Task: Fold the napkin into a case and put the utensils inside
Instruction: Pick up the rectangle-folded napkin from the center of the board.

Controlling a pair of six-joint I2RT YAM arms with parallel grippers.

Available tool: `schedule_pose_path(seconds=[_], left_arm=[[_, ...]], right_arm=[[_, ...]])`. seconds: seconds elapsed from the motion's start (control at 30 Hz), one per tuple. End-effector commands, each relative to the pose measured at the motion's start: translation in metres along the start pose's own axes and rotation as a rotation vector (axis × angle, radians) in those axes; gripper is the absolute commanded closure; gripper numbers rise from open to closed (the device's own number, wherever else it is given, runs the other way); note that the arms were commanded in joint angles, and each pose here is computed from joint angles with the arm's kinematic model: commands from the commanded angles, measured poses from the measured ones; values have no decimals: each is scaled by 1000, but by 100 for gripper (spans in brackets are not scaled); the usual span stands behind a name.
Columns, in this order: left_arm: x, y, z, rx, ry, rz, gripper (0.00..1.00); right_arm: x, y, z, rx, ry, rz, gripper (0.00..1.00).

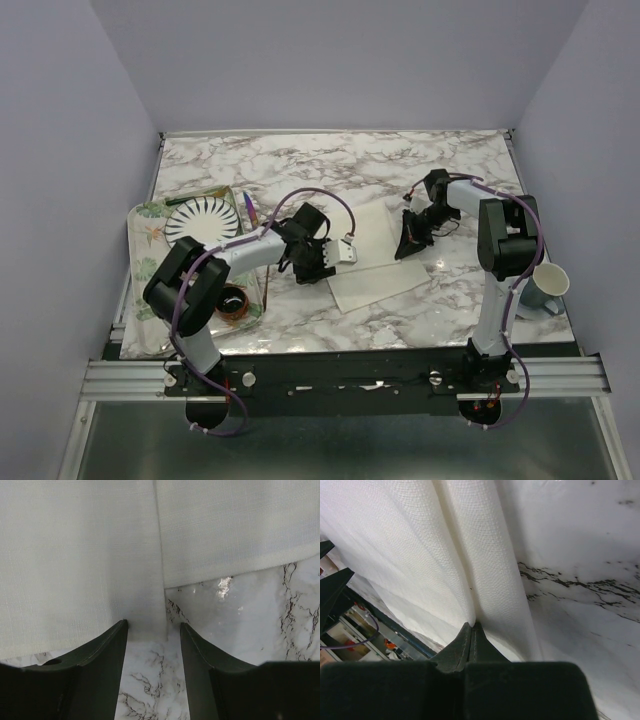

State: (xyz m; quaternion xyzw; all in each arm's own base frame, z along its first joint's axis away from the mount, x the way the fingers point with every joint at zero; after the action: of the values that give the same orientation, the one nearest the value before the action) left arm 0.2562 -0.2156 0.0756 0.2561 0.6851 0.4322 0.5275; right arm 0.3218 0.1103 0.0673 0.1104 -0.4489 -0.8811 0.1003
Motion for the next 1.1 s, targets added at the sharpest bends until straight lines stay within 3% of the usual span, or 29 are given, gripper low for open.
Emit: schedule_pose_path(seconds=[0.0, 0.5, 0.6, 0.7, 0.83, 0.93, 1.07], left_arm=[[-1, -8, 1, 14, 31, 9, 44], [-10, -12, 6, 4, 37, 14, 50], [-7, -15, 4, 8, 40, 26, 55], [-2, -18, 2, 12, 36, 47, 68], [3, -18, 2, 15, 39, 75, 92], [-1, -15, 2, 17, 52, 74, 100], [-14, -3, 8, 12, 73, 40, 100]], right_arm=[[-5, 8, 3, 8, 28, -25, 99], [-5, 7, 3, 5, 27, -23, 99], [-5, 8, 4, 4, 28, -27, 99], [-6, 9, 5, 3, 30, -30, 99], [-8, 11, 7, -3, 33, -38, 99], [-10, 12, 9, -18, 38, -45, 99], [-18, 21, 17, -38, 63, -81, 99]])
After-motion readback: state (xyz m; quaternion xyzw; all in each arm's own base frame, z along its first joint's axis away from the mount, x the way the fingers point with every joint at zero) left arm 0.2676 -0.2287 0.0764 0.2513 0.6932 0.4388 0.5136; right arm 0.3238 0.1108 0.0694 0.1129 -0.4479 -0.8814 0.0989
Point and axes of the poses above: each gripper's point midway between its finger pads, its own y axis back along the fingers, its own z axis along the line the jaws close on, x = y × z, the point moved 6 cm from there along y, back along the fingers, and after that the axes turned 15 degrees about y, right-handed, at the moved point
